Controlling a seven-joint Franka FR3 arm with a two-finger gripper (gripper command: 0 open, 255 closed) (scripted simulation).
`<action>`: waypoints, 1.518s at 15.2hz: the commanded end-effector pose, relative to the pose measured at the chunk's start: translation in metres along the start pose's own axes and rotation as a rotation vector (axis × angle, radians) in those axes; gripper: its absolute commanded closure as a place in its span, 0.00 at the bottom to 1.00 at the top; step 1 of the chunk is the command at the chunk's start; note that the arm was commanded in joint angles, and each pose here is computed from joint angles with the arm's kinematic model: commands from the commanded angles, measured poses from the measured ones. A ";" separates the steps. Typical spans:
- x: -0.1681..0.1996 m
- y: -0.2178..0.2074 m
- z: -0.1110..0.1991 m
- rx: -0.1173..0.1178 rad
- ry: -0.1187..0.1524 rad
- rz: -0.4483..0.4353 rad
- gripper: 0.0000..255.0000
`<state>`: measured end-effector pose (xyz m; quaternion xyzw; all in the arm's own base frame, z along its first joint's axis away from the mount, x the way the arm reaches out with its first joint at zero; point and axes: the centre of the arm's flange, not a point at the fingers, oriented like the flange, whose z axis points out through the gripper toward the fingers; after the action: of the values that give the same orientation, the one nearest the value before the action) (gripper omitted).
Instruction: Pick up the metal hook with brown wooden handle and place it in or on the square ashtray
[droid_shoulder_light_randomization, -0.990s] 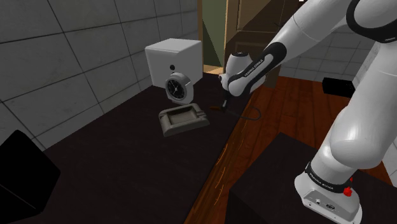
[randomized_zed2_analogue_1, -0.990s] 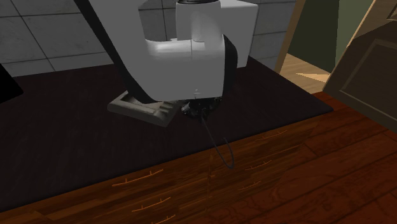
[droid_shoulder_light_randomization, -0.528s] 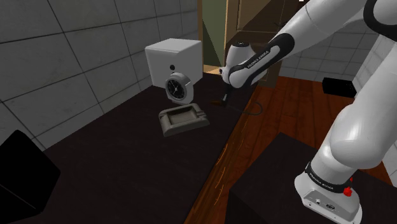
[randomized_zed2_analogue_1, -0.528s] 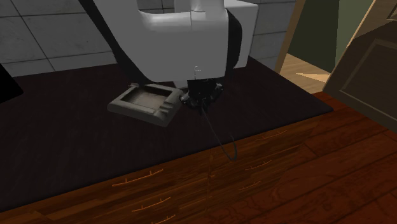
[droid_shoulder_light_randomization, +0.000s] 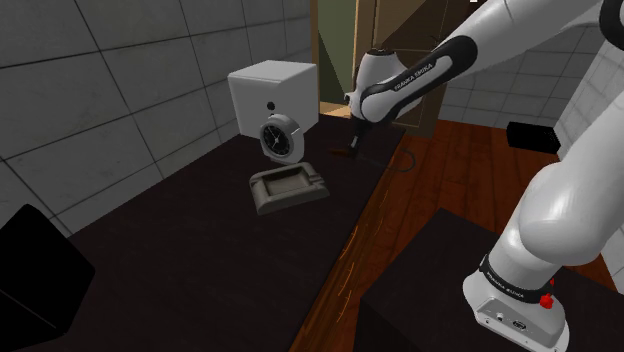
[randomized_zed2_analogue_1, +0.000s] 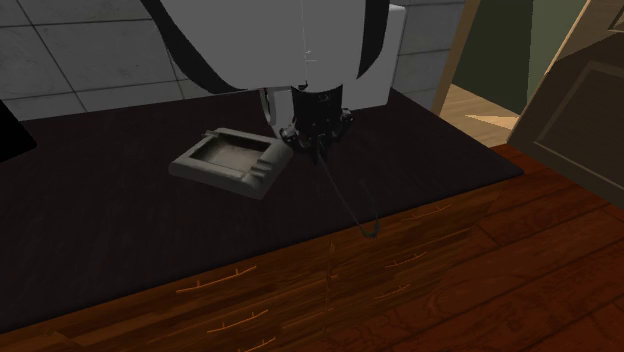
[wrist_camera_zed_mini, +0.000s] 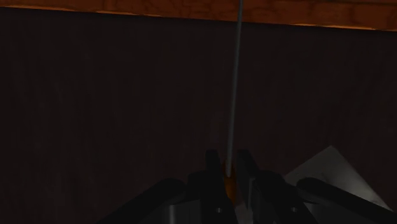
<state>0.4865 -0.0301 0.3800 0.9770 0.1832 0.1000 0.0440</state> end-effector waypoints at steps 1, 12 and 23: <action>0.002 0.001 -0.011 0.000 0.000 0.000 1.00; 0.073 -0.037 -0.024 0.000 0.000 0.000 1.00; 0.197 -0.112 -0.008 0.000 0.000 0.000 1.00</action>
<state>0.6149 0.1327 0.4082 0.9769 0.1836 0.0997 0.0440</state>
